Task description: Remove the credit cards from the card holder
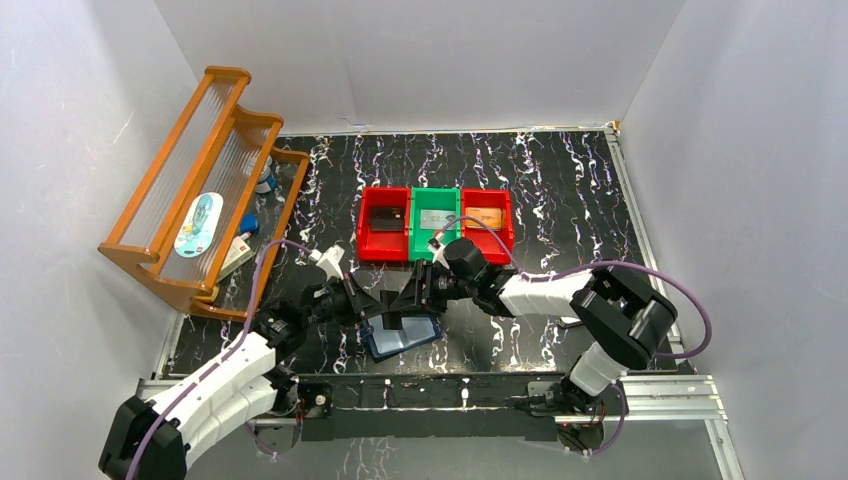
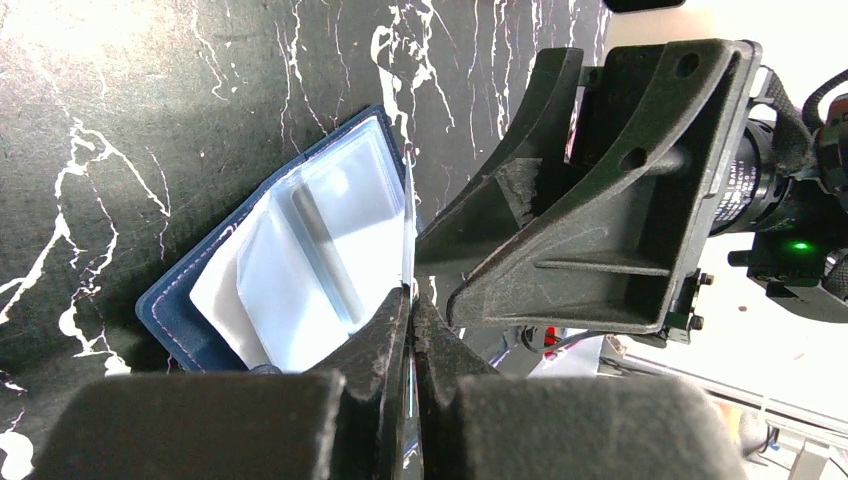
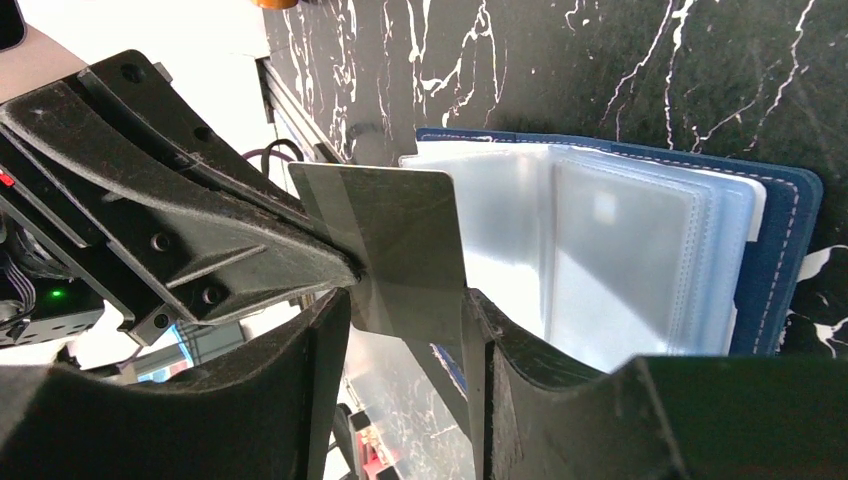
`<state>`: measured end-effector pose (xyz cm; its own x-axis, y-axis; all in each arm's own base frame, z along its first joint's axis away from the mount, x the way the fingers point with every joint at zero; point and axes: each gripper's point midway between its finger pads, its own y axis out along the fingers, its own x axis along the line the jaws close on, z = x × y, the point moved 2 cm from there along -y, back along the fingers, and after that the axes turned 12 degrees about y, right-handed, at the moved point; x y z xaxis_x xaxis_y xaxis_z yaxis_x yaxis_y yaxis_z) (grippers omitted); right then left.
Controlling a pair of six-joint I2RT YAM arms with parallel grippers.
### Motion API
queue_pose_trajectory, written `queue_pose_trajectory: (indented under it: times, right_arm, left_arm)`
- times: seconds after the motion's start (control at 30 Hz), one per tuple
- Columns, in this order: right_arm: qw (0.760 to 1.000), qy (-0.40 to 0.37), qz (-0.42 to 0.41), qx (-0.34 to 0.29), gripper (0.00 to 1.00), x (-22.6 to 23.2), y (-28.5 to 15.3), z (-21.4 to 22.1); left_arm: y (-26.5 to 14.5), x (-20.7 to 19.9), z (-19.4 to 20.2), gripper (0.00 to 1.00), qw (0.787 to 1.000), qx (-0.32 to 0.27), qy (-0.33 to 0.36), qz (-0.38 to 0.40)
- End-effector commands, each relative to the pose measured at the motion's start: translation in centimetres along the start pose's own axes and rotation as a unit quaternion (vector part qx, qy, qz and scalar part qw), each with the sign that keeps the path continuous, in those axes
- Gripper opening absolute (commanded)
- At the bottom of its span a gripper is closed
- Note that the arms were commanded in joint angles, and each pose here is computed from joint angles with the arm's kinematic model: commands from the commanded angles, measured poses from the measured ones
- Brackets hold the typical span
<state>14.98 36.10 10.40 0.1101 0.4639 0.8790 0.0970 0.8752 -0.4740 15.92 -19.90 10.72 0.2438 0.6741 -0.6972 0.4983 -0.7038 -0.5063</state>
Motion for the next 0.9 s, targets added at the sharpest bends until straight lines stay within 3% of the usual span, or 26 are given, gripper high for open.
queue_pose_trajectory:
  times: [0.0, 0.63, 0.87]
  right_arm:
    - [1.0, 0.002, -0.031, 0.005, 0.54, 0.9, 0.1, 0.0]
    - [0.999, 0.029, -0.025, -0.025, 0.62, -0.2, -0.5, -1.0]
    - [0.998, 0.019, -0.059, -0.018, 0.56, 1.2, -0.7, -1.0]
  left_arm:
    - [-0.3, -1.8, -1.1, 0.0, 0.999, -0.011, 0.014, 0.037]
    - [-0.2, -1.7, -0.8, 0.0, 0.999, -0.001, 0.01, 0.035]
    - [0.1, -1.7, -0.5, 0.0, 0.999, 0.012, 0.009, 0.042]
